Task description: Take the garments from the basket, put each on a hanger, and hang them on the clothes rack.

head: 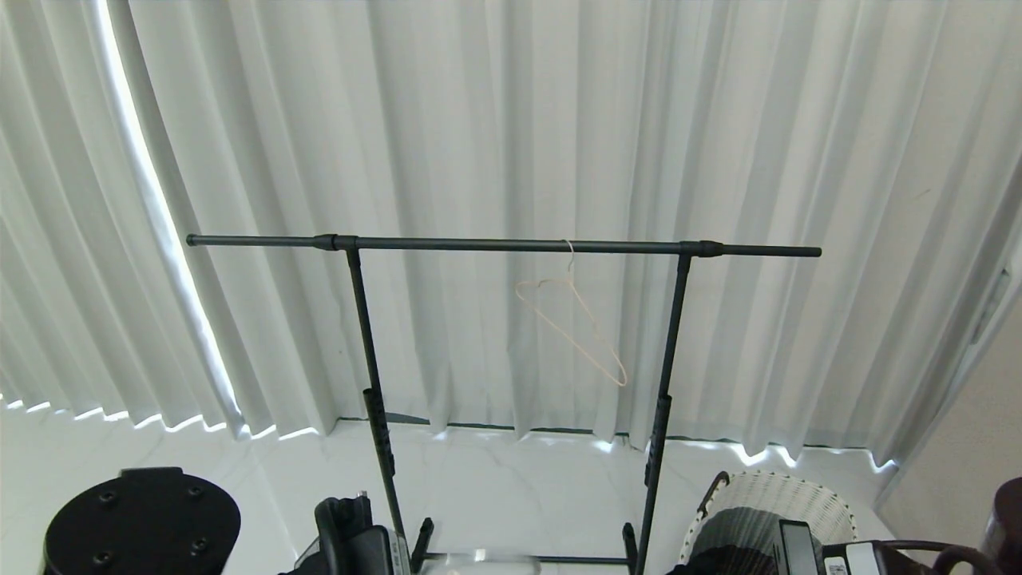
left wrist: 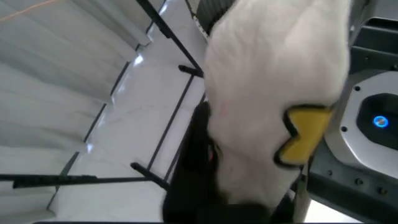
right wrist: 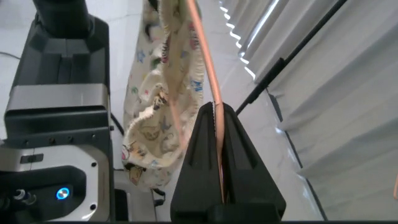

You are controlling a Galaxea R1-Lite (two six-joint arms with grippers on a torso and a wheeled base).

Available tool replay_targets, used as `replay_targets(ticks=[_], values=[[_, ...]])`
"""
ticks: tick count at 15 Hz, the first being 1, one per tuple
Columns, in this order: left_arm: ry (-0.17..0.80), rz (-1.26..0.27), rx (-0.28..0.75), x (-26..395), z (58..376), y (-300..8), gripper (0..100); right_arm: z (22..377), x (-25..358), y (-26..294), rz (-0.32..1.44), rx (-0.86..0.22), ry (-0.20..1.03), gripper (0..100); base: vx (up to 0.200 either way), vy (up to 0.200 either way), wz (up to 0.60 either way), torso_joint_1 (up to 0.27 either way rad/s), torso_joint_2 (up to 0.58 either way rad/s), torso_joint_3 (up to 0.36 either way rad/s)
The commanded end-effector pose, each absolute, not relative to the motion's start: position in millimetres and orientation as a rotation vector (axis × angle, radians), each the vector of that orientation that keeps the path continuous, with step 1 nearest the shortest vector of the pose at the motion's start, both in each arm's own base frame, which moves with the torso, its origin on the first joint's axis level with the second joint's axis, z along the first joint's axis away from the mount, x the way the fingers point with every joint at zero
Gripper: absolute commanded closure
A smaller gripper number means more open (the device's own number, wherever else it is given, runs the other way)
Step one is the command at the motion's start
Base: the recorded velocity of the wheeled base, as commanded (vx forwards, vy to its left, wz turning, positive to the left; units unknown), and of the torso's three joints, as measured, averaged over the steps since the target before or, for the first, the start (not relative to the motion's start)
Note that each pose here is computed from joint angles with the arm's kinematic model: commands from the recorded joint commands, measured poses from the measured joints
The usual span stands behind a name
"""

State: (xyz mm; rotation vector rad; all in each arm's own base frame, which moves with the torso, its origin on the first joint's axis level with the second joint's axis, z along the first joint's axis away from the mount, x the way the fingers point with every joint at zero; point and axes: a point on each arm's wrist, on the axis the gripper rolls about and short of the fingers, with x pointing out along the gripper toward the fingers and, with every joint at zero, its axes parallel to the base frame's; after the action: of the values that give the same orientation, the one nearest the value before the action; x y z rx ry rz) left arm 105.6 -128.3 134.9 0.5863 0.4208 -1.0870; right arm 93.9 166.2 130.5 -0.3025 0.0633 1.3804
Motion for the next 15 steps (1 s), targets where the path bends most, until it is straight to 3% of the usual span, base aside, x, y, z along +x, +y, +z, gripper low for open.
replay_targets(ticks=[1,4,5,11,15], values=[[0.423,-1.086,0.584,106,135,-128,100,131,94,166,1.381,-0.302,0.063,100,0.000,0.000,0.00,0.000,0.00,0.000],[0.423,-1.078,0.581,106,135,-127,100,129,94,165,1.379,-0.319,0.062,100,0.000,0.000,0.00,0.000,0.00,0.000],[0.426,-1.070,0.580,108,135,-127,100,127,94,165,1.369,-0.326,0.065,0,0.000,0.000,0.00,0.000,0.00,0.000],[0.521,-0.893,0.614,112,118,-106,100,127,103,158,1.266,-0.334,0.080,0,0.000,0.000,0.00,0.000,0.00,0.000],[0.520,-0.793,0.583,118,121,-94,100,118,103,155,1.265,-0.347,0.125,0,0.000,0.000,0.00,0.000,0.00,0.000]])
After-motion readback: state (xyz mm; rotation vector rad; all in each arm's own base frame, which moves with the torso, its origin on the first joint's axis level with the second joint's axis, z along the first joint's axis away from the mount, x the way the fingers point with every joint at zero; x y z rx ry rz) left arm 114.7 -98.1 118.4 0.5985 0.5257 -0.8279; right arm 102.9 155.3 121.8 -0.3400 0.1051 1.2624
